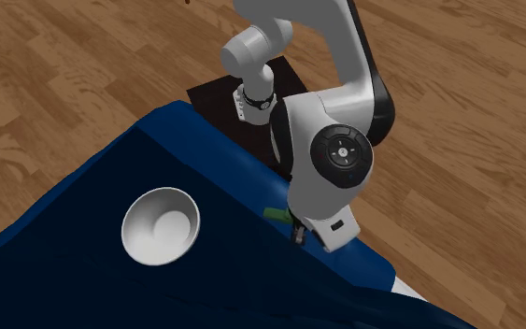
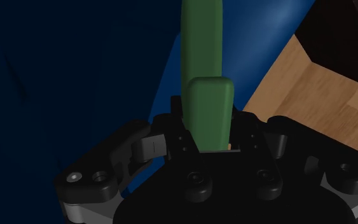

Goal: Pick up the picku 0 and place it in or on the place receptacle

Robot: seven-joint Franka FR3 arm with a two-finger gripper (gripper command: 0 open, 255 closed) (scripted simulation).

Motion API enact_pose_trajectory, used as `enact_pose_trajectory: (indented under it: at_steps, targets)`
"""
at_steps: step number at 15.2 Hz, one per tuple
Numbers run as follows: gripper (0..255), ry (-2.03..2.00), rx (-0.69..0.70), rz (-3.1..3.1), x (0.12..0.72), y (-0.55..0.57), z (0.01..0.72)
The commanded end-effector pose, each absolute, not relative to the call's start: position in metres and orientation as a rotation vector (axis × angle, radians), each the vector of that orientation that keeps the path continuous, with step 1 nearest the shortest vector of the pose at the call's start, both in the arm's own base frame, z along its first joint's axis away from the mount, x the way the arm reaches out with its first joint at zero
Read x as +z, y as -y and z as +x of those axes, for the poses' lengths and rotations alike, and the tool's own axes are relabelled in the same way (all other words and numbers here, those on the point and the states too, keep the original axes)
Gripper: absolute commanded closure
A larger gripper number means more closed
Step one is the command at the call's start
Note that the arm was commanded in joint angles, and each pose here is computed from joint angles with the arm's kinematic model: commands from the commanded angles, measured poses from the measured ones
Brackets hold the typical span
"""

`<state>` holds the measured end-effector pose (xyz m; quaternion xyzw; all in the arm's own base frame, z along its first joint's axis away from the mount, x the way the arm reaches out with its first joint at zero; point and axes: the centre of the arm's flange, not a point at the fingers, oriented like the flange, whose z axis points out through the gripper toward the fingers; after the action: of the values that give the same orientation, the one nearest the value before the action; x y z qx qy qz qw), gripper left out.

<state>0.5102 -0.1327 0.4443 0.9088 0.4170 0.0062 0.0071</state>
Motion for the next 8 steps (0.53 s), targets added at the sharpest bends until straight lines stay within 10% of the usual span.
enact_pose_trajectory:
  at_steps: [1, 8]
  targets:
    - [255, -1.304, 0.019, 2.842, 0.455, 0.134, 0.51]
    - [255, -1.304, 0.019, 2.842, 0.492, 0.134, 0.51]
